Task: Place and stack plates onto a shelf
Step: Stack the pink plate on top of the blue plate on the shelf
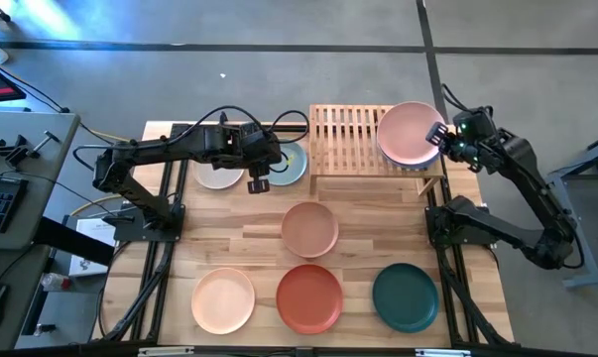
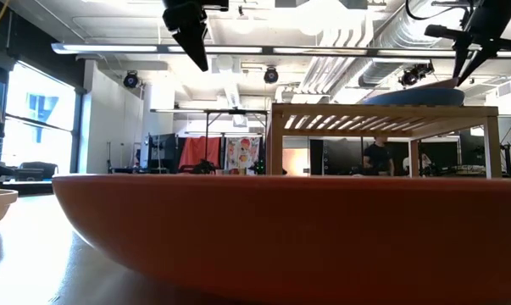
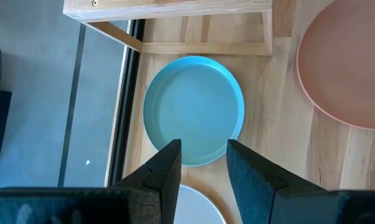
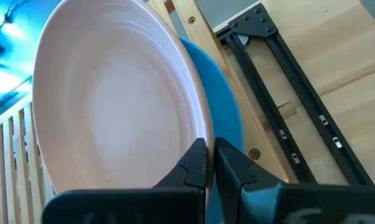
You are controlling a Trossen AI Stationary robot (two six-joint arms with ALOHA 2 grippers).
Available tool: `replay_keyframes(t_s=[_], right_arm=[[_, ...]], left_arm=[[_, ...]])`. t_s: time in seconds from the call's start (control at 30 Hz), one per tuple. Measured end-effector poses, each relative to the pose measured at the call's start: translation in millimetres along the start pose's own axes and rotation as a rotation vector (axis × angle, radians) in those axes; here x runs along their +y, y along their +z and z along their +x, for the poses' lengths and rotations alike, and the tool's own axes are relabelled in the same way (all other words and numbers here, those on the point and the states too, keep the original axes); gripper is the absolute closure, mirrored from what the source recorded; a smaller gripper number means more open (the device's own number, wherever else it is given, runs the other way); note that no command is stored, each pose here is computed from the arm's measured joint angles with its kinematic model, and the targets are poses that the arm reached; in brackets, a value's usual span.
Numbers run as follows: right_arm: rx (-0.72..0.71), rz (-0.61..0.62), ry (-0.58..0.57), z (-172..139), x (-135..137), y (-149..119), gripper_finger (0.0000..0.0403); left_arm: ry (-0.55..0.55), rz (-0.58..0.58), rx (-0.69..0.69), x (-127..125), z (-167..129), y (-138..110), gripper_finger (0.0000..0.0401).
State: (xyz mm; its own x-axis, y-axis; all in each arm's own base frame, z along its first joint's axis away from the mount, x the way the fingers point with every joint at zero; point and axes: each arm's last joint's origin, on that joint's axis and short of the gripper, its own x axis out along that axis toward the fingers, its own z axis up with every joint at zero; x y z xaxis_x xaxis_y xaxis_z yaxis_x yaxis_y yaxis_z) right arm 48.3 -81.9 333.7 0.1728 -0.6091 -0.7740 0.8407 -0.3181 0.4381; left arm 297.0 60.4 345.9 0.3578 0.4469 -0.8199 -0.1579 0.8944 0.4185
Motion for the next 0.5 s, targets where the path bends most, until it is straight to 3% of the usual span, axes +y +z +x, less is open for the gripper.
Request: replay_keyframes(t_s=[0.5], right_arm=[[0.015,-0.044,-0.001,1.7,1.5,0.1,0.0402]], left_arm=[[-0.001,0.0,0.0,0.0,0.0,0.0,0.0286]])
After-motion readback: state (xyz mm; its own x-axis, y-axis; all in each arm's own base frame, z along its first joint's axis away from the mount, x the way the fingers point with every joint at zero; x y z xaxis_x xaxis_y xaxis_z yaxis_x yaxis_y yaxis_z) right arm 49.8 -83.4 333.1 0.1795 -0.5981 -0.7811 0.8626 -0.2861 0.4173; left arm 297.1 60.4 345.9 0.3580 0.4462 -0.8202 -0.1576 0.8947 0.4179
